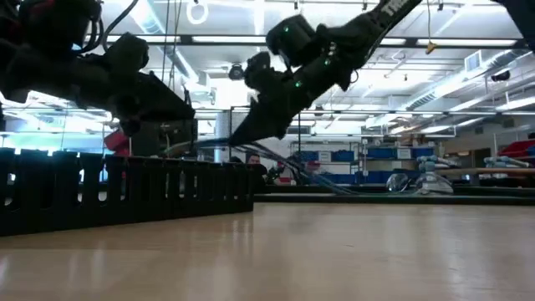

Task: Ziptie cables
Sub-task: Wrap the cable wires with the black zip tie

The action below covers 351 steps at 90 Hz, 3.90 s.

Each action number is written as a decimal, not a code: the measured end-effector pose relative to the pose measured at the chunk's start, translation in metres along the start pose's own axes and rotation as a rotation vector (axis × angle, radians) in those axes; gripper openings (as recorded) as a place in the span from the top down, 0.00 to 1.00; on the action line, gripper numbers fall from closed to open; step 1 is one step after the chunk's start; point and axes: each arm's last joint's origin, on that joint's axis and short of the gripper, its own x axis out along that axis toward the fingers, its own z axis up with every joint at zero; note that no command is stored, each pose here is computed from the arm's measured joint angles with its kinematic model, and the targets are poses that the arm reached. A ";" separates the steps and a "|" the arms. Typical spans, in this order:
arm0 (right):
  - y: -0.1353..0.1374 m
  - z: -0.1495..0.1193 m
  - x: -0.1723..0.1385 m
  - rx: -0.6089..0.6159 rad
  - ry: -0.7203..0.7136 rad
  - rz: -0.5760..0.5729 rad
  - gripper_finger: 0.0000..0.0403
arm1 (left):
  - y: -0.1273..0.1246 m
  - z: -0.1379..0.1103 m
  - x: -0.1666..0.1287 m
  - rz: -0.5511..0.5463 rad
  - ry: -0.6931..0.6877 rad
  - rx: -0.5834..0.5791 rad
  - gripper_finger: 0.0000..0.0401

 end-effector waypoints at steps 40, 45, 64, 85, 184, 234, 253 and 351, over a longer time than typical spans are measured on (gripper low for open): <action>0.000 -0.002 0.008 -0.009 -0.041 0.028 0.89 | 0.001 -0.003 0.000 -0.001 0.031 0.018 1.00; 0.000 -0.002 0.008 -0.002 -0.045 0.029 0.84 | 0.001 -0.004 0.000 -0.002 0.035 0.019 1.00; 0.004 0.012 0.007 0.033 -0.079 0.158 0.62 | 0.002 -0.009 0.001 0.004 0.064 0.033 1.00; 0.008 0.042 0.001 -0.003 -0.165 0.296 0.44 | 0.004 -0.022 0.005 0.027 0.128 0.082 1.00; -0.007 0.051 -0.002 0.011 -0.219 0.164 0.65 | -0.014 -0.016 0.024 -0.029 0.115 0.184 1.00; 0.006 0.055 -0.002 -0.065 -0.262 0.236 1.00 | -0.015 -0.016 0.024 -0.038 0.116 0.185 1.00; -0.002 0.049 -0.001 -0.027 -0.203 0.190 1.00 | -0.015 -0.016 0.024 -0.041 0.122 0.188 0.94; -0.019 0.031 0.001 0.074 -0.127 0.019 1.00 | -0.019 0.009 0.009 0.140 -0.033 0.309 0.66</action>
